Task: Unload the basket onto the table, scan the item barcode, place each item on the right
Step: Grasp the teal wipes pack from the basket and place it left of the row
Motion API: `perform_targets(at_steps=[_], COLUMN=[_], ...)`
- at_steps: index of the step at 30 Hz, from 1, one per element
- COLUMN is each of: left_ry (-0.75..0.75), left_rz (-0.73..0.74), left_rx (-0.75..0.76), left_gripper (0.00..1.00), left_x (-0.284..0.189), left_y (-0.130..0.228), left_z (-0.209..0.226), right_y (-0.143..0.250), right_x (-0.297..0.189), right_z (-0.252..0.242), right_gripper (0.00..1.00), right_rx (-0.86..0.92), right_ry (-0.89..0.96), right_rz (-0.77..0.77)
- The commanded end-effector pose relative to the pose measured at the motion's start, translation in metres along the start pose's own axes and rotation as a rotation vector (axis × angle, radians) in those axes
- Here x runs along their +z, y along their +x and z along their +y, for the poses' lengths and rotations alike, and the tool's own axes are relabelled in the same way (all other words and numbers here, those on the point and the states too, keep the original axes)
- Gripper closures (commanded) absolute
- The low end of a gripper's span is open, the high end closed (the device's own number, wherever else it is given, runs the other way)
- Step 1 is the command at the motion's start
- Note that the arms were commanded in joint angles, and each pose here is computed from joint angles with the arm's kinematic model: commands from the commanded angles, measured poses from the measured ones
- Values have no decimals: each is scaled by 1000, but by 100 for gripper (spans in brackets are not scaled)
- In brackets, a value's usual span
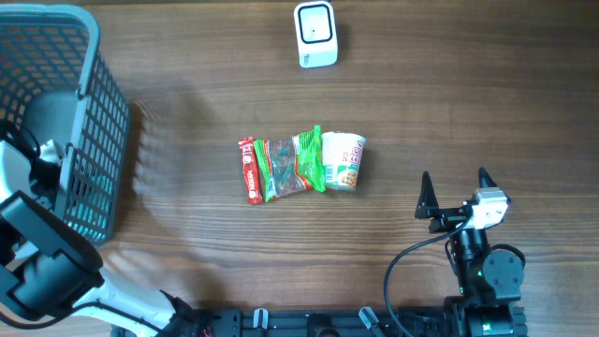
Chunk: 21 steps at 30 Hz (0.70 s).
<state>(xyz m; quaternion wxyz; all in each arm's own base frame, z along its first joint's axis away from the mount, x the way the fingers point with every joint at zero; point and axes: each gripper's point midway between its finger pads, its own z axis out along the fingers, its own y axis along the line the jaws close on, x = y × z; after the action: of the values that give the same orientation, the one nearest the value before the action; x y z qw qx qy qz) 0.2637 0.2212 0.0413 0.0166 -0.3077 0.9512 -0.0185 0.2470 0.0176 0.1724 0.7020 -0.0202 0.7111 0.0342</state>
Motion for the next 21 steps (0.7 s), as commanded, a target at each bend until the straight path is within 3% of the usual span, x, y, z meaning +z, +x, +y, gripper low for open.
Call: perform_targets(at_steps=[1,7,8,12,14,17,21], left_ry=[-3,-16,-9,97,220,512,564], left_rz=[-9,-232,-305,-475,-539,-599,-468], left_rx=[-26,-93,-159,-296,-257,-82,127], left_gripper=[96,96,96,96,96,96,96], left_x=[11,-60,-103,-217,-262,-339,-342], left_y=[-3,-73,-91,-104,-98,-44,26], left_z=[5,9,9,-12,-42,-126,-199], right_y=[-2,-2,-2,-2,-2,-2,-2], right_x=[0,0,0,0,0,0,0], right_z=[2,2,2,2,2,2,2], right_gripper=[0,0,0,0,0,1,0], right_rx=[-18,-18,-18,-17,-17,-17,-18], right_ry=[-8,-8,-8,-8,-8,-8,-8], right_rz=[-8,-8,-8,-8,-8,-8,-8])
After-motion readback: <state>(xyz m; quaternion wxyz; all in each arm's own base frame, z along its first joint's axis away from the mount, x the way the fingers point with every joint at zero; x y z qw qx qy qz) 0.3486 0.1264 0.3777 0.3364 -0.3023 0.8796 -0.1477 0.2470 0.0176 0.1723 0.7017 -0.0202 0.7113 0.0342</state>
